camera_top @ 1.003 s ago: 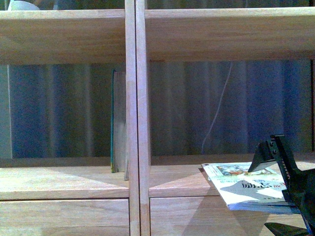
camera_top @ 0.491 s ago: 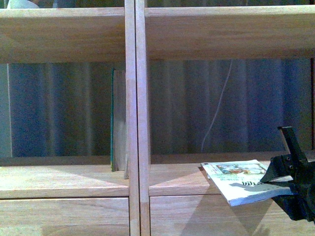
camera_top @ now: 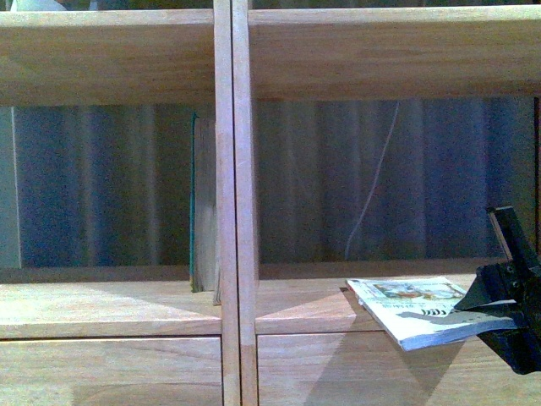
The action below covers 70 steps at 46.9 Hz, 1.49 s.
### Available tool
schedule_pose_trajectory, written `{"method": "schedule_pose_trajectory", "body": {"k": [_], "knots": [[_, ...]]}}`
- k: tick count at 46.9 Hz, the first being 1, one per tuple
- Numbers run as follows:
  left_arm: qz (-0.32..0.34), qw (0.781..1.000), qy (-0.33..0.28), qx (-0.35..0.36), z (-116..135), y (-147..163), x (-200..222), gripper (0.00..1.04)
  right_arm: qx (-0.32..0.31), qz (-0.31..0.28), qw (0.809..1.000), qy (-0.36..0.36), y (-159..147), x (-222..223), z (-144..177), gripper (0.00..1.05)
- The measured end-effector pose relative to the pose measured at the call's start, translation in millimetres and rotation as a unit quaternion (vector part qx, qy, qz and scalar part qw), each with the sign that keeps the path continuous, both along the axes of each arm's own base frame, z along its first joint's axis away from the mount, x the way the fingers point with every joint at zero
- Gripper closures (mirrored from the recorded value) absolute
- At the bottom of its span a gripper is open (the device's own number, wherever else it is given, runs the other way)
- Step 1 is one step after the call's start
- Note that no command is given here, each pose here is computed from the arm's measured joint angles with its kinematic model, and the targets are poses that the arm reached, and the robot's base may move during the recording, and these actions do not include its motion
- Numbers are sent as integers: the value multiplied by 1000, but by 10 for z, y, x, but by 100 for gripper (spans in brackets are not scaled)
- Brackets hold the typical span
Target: Organize books on shelf
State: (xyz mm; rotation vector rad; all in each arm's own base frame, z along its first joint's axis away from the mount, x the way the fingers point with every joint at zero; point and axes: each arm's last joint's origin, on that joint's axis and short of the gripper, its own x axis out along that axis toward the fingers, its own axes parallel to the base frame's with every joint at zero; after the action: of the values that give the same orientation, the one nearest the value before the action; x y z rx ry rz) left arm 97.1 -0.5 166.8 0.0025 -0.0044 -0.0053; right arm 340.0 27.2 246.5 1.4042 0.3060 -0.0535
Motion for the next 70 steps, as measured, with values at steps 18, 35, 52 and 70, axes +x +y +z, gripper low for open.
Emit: {"method": "schedule_pose_trajectory", "body": {"k": [18,35,52,70], "knots": [[0,1000,0,0,0,0,0,7,-35,69,994,-77,-51,-246,421,92],[0,1000,0,0,0,0,0,7,-99,146,965,-192,-250,-813,905,92],[0,1000,0,0,0,0,0,7,-128,220,925,-283,58,-1057,1213,92],[0,1000,0,0,0,0,0,7,-138,270,894,-330,628,-1035,1460,92]]}}
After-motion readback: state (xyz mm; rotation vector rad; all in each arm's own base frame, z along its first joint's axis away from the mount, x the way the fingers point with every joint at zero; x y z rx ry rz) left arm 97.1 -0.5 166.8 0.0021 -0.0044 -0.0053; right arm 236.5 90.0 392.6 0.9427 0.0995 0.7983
